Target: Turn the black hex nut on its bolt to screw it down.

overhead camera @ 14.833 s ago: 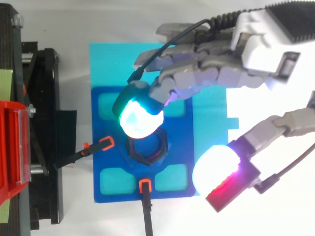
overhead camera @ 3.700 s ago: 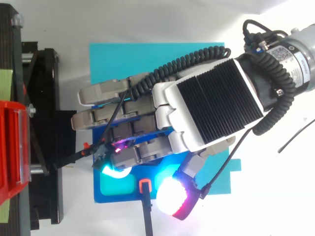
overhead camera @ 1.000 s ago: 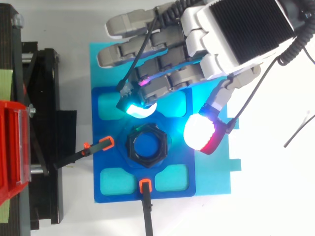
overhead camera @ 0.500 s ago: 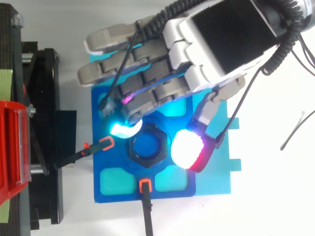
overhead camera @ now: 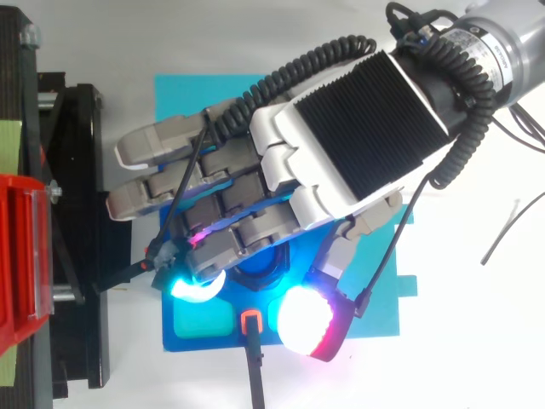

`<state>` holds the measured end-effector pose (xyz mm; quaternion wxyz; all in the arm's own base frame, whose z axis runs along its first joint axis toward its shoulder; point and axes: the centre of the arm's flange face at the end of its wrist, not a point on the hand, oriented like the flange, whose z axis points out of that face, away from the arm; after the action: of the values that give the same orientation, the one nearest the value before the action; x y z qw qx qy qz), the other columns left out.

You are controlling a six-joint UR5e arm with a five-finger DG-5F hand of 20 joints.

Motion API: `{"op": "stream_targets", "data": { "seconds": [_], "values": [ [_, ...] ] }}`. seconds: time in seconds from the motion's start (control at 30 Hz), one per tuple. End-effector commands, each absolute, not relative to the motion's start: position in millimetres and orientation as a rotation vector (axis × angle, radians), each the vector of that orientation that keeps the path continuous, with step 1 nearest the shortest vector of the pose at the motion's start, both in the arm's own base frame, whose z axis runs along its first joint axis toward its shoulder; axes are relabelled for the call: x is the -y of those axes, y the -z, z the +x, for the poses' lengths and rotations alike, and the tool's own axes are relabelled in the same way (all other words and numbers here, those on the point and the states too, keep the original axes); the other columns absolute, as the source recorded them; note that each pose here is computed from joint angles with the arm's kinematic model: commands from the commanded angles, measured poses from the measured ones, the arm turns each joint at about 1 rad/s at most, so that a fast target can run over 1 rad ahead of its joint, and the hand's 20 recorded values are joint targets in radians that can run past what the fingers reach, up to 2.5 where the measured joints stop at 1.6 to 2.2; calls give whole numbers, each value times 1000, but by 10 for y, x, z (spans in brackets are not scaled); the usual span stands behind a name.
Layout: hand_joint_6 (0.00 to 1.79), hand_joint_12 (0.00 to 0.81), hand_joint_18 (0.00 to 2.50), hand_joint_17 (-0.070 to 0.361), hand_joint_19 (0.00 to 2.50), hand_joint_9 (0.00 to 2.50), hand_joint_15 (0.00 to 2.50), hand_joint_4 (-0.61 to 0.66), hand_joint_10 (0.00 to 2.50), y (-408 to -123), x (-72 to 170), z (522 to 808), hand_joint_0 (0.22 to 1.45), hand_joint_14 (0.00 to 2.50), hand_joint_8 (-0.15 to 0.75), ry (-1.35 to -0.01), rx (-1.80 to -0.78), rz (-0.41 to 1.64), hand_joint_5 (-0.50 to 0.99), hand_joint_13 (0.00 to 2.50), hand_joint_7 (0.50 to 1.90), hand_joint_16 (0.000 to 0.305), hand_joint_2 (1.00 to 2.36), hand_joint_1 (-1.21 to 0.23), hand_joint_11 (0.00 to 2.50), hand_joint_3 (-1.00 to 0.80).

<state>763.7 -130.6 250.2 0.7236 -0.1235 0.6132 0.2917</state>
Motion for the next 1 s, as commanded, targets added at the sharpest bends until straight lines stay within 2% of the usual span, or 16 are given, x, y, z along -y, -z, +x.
{"op": "stream_targets", "data": {
  "seconds": [0.0,0.97],
  "values": [
    [788,293,0,75,33,765,38,209,10,-2520,1275,7650,498,0,255,-644,-1348,-272,-126,319,876,33,1000,-344,286,-500],
    [858,284,13,71,35,848,65,196,10,-2462,1318,7609,514,1,260,-649,-1368,-278,-112,377,926,32,1000,-359,315,-500]
  ]
}}
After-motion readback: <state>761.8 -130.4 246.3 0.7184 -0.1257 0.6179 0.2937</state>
